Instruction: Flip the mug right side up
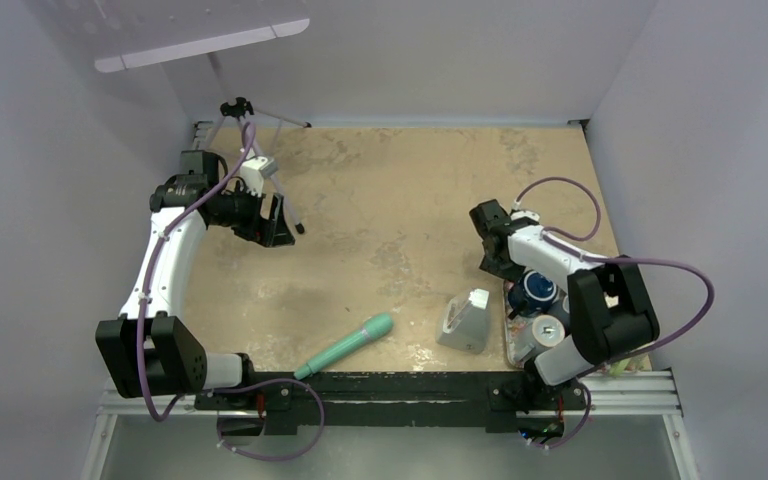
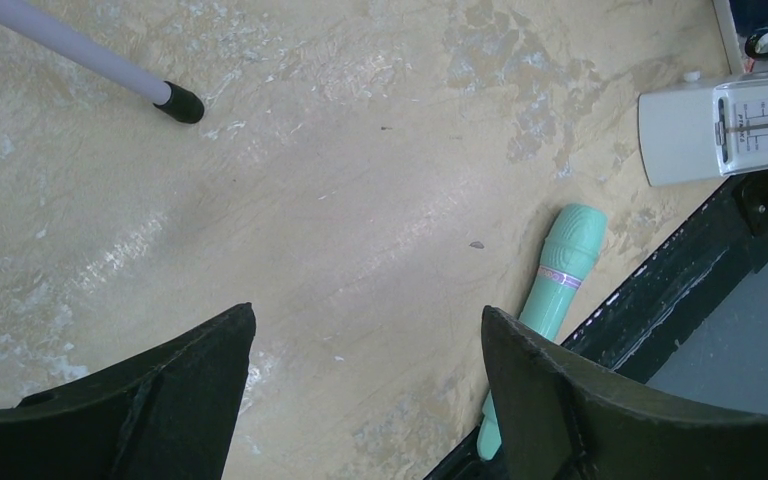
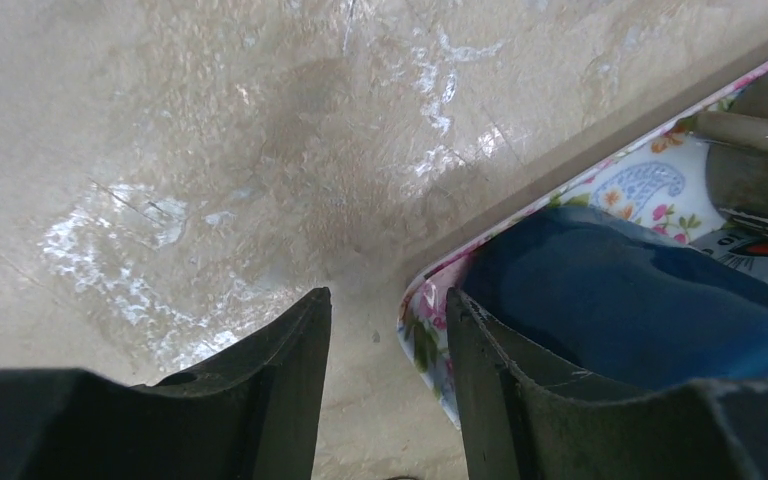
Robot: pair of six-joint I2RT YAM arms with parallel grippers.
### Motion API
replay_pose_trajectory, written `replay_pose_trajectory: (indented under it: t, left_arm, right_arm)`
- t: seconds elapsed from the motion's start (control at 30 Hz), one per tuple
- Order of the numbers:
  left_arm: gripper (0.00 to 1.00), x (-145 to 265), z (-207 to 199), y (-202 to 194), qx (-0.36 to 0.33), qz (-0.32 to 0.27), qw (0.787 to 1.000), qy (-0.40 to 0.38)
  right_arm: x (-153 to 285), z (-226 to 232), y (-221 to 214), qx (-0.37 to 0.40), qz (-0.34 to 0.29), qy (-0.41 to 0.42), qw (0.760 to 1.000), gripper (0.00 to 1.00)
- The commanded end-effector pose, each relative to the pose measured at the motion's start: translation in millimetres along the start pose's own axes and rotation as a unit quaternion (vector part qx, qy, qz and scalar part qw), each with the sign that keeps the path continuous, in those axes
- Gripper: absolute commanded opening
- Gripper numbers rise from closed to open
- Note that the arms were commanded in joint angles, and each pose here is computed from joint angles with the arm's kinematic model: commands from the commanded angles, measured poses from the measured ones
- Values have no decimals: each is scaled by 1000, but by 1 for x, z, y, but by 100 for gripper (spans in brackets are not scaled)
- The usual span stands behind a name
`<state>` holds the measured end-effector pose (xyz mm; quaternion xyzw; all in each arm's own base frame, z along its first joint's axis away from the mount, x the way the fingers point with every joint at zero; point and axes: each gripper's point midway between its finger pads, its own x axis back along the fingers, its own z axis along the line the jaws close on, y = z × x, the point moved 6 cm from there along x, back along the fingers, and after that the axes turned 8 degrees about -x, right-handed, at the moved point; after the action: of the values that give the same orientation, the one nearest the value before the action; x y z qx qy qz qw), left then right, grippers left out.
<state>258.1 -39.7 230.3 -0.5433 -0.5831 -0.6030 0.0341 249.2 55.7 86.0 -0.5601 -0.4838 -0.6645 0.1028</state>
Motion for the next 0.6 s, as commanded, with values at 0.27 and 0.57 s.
replay_pose_trajectory:
  t: [0.27, 0.57]
  left_arm:
    - [86, 7, -1, 10, -31, -13, 999, 7]
    - [86, 7, 0, 11, -34, -14, 999, 10]
  right_arm:
    - [-18, 4, -20, 45, 49, -5, 998, 30]
    - [-14, 37, -7, 107, 42, 74, 991, 0]
